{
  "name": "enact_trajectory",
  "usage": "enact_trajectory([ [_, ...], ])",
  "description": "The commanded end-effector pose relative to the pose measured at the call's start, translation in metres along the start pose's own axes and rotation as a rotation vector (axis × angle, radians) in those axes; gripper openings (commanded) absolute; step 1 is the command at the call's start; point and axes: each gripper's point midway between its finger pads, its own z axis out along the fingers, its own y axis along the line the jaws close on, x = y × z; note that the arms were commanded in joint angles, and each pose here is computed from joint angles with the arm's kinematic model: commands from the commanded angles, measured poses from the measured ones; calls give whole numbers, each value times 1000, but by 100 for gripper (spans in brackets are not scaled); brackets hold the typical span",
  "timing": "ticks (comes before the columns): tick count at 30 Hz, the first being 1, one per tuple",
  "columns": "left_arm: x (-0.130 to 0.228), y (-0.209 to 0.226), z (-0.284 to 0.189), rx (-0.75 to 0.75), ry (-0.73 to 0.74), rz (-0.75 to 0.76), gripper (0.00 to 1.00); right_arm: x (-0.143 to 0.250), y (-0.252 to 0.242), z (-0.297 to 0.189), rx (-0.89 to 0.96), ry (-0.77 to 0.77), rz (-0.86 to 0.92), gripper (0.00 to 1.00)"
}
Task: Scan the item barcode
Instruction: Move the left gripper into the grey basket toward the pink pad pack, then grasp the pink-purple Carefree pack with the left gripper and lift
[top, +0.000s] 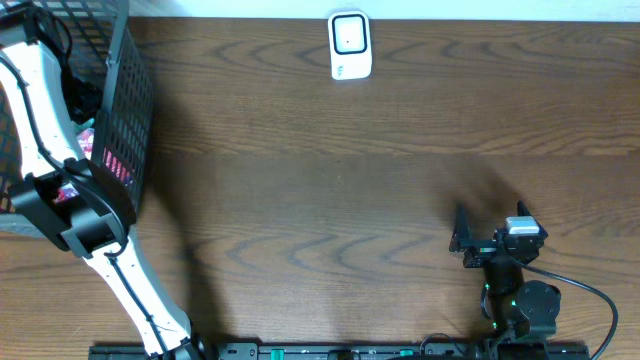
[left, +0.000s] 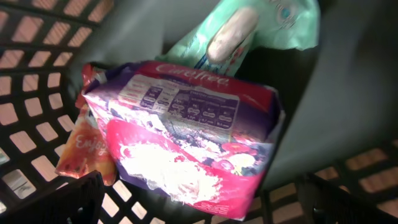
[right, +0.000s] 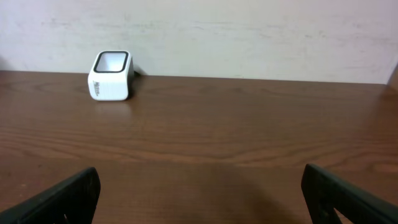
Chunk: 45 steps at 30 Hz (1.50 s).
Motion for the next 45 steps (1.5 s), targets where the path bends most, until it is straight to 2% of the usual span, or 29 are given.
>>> enact_trajectory([
  [1,6,2,24,-54,46,1,99,1,-2,0,9,2,15,99],
  [10,22,0,55,-88,111,24,100,1,-2,0,9,2,15,99],
  [12,25,-1,62,-94,122,28,96,1,-2,0,9,2,14,99],
  [13,27,-1,65,-97,129,30,90,1,-2,0,9,2,15,99],
  [14,28,-1,68,-100,134,32,77,1,-2,0,9,2,15,99],
  [15,30,-2,72,-103,140,38,54,1,-2,0,9,2,14,99],
  [16,31,-2,74,-103,142,43,49,1,-2,0,9,2,15,99],
  [19,31,-2,75,-104,144,50,49,1,-2,0,9,2,15,99],
  [20,32,-2,75,-104,144,50,43,1,-2,0,9,2,14,99],
  [23,34,0,74,-109,155,53,8,1,-2,0,9,2,14,99],
  [28,34,3,63,-107,154,51,7,1,-2,0,9,2,15,99],
  [31,28,2,42,-58,114,29,7,1,-2,0,10,2,15,99],
  [37,14,12,-41,88,-80,-36,7,1,-2,0,9,2,15,99],
  [45,23,36,-160,331,-350,-104,7,1,-2,0,9,2,14,99],
])
